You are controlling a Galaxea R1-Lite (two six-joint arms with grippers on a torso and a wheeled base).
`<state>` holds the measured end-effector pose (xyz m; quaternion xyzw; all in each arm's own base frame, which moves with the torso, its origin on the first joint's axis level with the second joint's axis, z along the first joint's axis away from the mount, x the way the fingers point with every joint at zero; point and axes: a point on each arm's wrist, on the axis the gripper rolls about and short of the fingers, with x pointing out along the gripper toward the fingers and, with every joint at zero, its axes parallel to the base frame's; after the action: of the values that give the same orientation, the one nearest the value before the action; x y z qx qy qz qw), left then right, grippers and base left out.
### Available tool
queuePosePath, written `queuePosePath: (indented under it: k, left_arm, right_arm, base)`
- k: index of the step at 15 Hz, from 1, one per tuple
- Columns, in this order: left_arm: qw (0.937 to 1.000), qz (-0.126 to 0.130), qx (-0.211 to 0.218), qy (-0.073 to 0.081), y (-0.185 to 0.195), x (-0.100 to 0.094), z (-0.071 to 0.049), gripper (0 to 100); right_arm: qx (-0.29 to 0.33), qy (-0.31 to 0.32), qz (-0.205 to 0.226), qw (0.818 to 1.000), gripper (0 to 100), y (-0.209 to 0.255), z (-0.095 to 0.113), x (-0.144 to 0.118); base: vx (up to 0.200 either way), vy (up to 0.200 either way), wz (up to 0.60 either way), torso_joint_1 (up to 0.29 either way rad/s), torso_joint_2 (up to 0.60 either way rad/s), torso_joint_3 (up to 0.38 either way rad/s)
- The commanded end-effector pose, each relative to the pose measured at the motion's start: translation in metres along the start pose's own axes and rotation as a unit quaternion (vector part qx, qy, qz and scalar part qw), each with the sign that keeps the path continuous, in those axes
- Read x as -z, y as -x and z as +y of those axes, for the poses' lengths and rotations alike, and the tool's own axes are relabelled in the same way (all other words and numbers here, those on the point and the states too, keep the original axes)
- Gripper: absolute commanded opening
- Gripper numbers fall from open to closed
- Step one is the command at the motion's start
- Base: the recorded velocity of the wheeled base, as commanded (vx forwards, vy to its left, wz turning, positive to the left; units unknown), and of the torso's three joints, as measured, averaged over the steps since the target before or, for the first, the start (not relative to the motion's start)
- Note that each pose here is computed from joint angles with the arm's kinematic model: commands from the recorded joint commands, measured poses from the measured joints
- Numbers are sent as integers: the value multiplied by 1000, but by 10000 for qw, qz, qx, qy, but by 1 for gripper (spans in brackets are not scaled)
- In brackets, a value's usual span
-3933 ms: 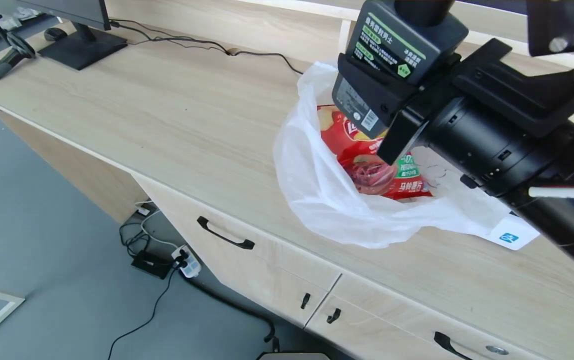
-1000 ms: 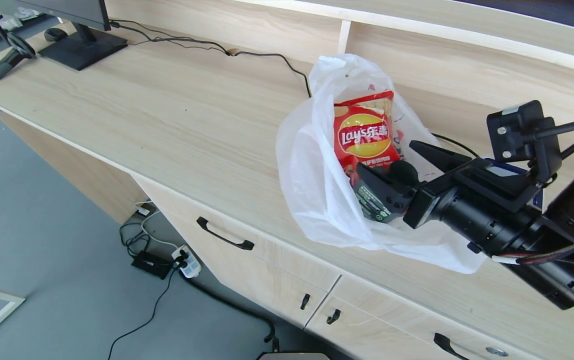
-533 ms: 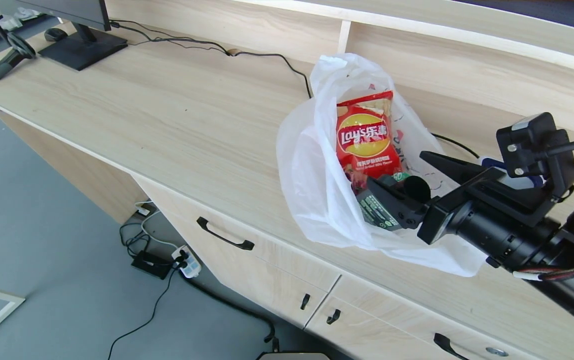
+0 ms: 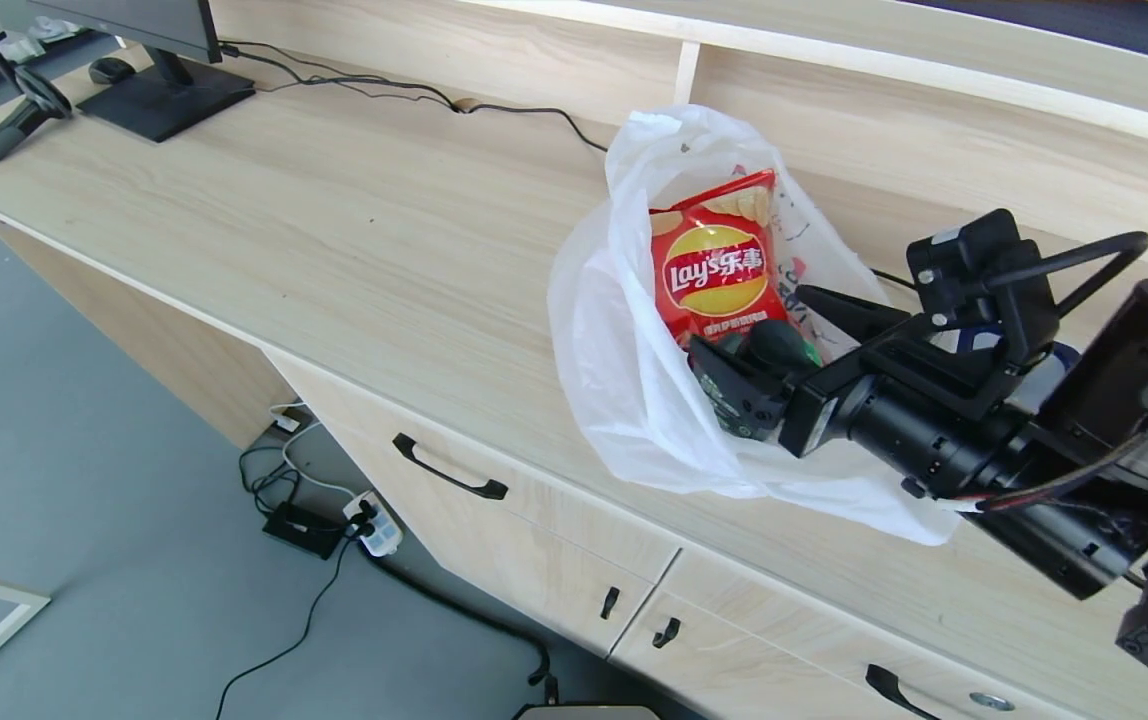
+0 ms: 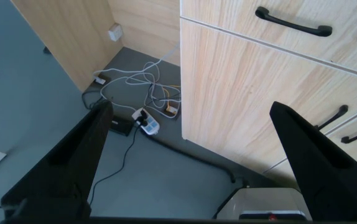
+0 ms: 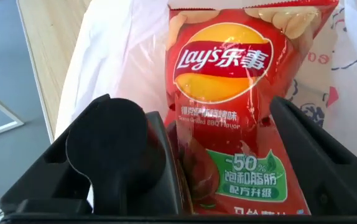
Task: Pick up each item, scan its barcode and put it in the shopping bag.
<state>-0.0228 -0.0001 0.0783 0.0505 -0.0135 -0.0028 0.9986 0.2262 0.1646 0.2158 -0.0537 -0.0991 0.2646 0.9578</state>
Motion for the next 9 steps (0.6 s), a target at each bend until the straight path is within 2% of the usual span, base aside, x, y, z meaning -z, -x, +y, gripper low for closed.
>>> queuePosePath:
  k: [1,3,6,9]
  left_arm:
    - [10000,-5,3,-1,0,0,0,100]
    - [10000,-5,-5,7,0,0,0,100]
    - [10000,-5,3,14,0,0,0,100]
    - [10000,2,3,22,0,0,0,100]
  right_arm:
    - [-139,1,-163,9998,100,-44,5,6]
    - [-207,-33,-532,9984,100,-72,7,-4]
    - [-461,-44,-591,9972,100,-91,13,3]
    - [-252,-69,-771,9967,100,-89,-1,-9]
  base:
    - [0,0,0,0,0,0]
    - [0,0,0,0,0,0]
    - [0,0,0,0,0,0]
    - [0,0,0,0,0,0]
